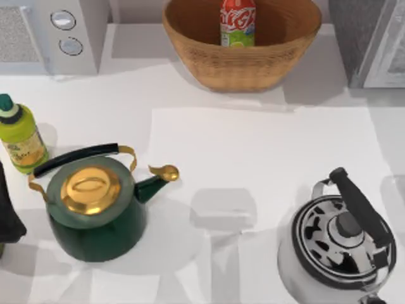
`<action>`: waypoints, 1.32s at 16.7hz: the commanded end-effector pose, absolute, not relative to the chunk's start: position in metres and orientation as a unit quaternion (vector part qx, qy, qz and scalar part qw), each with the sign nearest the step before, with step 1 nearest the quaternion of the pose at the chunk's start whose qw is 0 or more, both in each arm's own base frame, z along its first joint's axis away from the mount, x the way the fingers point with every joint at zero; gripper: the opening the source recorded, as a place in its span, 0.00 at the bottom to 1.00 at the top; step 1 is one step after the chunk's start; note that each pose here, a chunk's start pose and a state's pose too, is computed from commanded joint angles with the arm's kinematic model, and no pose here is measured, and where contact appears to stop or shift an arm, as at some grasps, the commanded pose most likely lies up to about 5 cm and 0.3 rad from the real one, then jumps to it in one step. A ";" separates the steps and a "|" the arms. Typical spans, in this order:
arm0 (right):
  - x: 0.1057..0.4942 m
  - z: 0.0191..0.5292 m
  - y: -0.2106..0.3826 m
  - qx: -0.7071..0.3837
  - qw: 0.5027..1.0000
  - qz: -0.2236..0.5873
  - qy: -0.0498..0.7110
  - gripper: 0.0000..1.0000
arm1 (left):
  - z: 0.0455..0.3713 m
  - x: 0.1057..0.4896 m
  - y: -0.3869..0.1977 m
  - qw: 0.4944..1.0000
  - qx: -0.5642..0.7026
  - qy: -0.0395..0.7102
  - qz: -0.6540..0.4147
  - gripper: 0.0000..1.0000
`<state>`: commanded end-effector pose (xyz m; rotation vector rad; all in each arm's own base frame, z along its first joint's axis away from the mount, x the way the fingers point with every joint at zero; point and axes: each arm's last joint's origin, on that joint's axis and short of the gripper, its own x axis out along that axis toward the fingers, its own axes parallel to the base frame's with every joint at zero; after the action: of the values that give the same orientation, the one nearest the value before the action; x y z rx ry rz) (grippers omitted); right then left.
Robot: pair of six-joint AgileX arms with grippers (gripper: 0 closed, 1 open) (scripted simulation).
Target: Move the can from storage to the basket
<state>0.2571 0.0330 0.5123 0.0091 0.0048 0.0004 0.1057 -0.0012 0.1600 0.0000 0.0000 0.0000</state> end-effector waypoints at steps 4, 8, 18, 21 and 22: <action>0.236 0.511 0.084 0.002 1.000 0.000 0.002 1.00 | 0.160 0.106 -0.001 1.000 0.000 0.000 0.000 1.00; 0.227 0.510 0.098 0.001 1.000 0.000 0.001 1.00 | 0.160 0.106 -0.001 1.000 0.000 0.000 0.000 1.00; 0.256 0.516 0.089 -0.001 1.000 -0.021 -0.008 1.00 | 0.160 0.106 -0.001 1.000 0.000 0.000 0.000 1.00; 0.269 0.516 0.088 -0.001 1.000 -0.021 -0.009 1.00 | 0.160 0.106 -0.001 1.000 0.000 0.000 0.000 1.00; 0.269 0.516 0.088 -0.001 1.000 -0.021 -0.009 1.00 | 0.160 0.106 -0.001 1.000 0.000 0.000 0.000 1.00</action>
<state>0.2694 0.0877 0.5161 -0.0011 -0.0176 -0.0422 0.1057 -0.0012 0.1600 0.0000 0.0000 0.0000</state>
